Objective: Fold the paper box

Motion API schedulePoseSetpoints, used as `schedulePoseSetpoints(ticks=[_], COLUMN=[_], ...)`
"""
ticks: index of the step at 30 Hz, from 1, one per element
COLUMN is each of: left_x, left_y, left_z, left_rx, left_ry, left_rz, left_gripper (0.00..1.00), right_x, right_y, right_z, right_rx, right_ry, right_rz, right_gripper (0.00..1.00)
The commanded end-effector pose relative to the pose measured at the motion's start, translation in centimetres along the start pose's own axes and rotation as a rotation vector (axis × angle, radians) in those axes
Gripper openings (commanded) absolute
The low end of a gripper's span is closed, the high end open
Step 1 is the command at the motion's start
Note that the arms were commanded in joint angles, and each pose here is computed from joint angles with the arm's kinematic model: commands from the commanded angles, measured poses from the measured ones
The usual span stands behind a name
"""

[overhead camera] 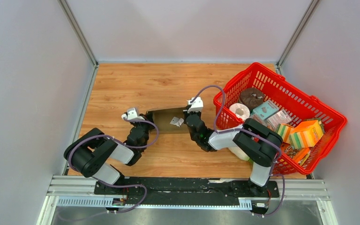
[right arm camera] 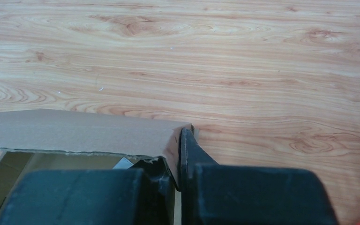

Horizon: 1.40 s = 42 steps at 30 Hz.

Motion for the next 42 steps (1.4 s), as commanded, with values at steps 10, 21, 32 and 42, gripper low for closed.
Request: schedulePoseSetpoints(ticks=[10, 21, 32, 42], left_x=[-0.8, -0.9, -1.1, -1.4], left_y=[0.9, 0.8, 0.4, 0.4], left_z=[-1.0, -0.8, -0.4, 0.0], left_rx=[-0.001, 0.016, 0.027, 0.018], left_ry=[0.032, 0.021, 0.009, -0.005], left_rz=[0.018, 0.025, 0.017, 0.019], left_gripper=[0.00, 0.00, 0.00, 0.00], right_x=[-4.9, -10.1, -9.3, -7.8], right_y=[-0.6, -0.1, 5.7, 6.2], right_z=[3.2, 9.5, 8.5, 8.7], right_rx=[-0.026, 0.239, 0.876, 1.079], right_ry=[0.089, 0.459, 0.795, 0.706], right_rz=[-0.065, 0.051, -0.006, 0.001], right_gripper=[0.61, 0.90, 0.88, 0.77])
Point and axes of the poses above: each gripper's point midway between its finger pads, its own x axis out along the fingers, its own y axis along the line the jaws close on, z = x × y, the point moved 3 cm from there along -x, back along the fingers, and after that the axes turned 4 degrees about -x, right-handed, at the moved point
